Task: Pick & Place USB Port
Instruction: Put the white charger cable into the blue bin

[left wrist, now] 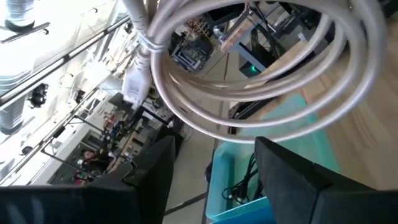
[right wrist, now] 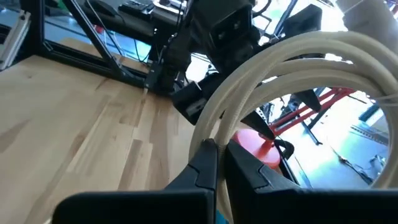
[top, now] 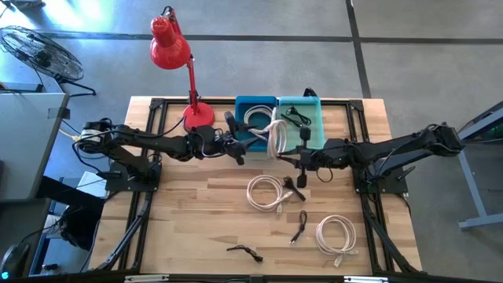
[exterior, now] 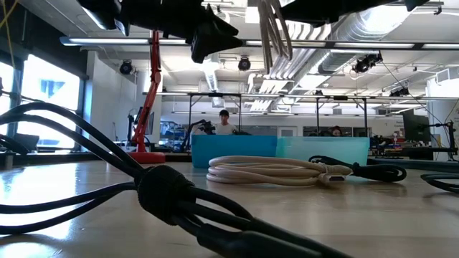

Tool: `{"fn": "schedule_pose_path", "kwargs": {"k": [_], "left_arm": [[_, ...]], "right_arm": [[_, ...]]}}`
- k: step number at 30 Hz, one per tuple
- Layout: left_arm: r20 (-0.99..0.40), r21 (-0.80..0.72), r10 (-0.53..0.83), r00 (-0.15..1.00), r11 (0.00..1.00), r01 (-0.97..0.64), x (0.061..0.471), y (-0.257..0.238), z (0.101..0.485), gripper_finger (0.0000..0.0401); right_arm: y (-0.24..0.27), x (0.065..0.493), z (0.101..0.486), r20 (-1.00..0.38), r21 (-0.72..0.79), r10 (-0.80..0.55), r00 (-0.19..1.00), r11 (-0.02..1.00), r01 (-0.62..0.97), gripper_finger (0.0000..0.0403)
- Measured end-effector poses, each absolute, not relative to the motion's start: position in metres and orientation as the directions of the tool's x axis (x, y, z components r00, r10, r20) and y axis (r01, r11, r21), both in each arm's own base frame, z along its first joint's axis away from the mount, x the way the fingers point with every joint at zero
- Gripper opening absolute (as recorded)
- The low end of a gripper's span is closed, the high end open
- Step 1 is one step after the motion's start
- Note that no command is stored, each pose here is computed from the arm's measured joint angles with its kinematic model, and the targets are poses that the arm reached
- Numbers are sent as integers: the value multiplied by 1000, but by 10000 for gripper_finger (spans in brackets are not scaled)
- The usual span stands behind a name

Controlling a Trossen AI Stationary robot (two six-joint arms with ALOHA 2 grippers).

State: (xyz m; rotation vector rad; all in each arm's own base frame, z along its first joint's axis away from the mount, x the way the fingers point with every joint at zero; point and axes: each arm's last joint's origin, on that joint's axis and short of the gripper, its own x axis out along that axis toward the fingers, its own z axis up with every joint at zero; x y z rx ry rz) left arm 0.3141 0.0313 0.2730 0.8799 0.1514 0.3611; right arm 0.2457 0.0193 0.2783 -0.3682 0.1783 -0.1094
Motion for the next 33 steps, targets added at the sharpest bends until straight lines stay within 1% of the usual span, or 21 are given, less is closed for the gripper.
{"fn": "schedule_pose_path", "kwargs": {"k": [7, 11, 17, 23, 25, 28, 33], "left_arm": [[65, 765, 353, 933, 583, -274, 314, 31, 278, 216], [88, 765, 261, 961, 601, -233, 315, 28, 280, 216], [99, 771, 128, 987, 617, -157, 315, 24, 281, 216], [173, 761, 124, 977, 613, -213, 314, 24, 288, 216], [195, 757, 124, 973, 612, -230, 314, 24, 290, 216], [202, 756, 124, 971, 611, -235, 314, 24, 291, 216], [201, 758, 109, 973, 612, -225, 314, 24, 290, 216]], "right_arm": [[22, 246, 278, -156, -333, -51, 986, 943, -3, 3], [23, 246, 278, -155, -320, 9, 988, 946, -58, 3], [25, 247, 278, -148, -311, 63, 987, 944, -107, 3], [28, 258, 270, -145, -301, 137, 980, 937, -176, 3], [29, 262, 266, -154, -300, 143, 978, 936, -184, 3], [28, 266, 261, -166, -301, 146, 975, 934, -192, 3], [23, 269, 261, -157, -272, 191, 969, 935, -228, 3]]}}
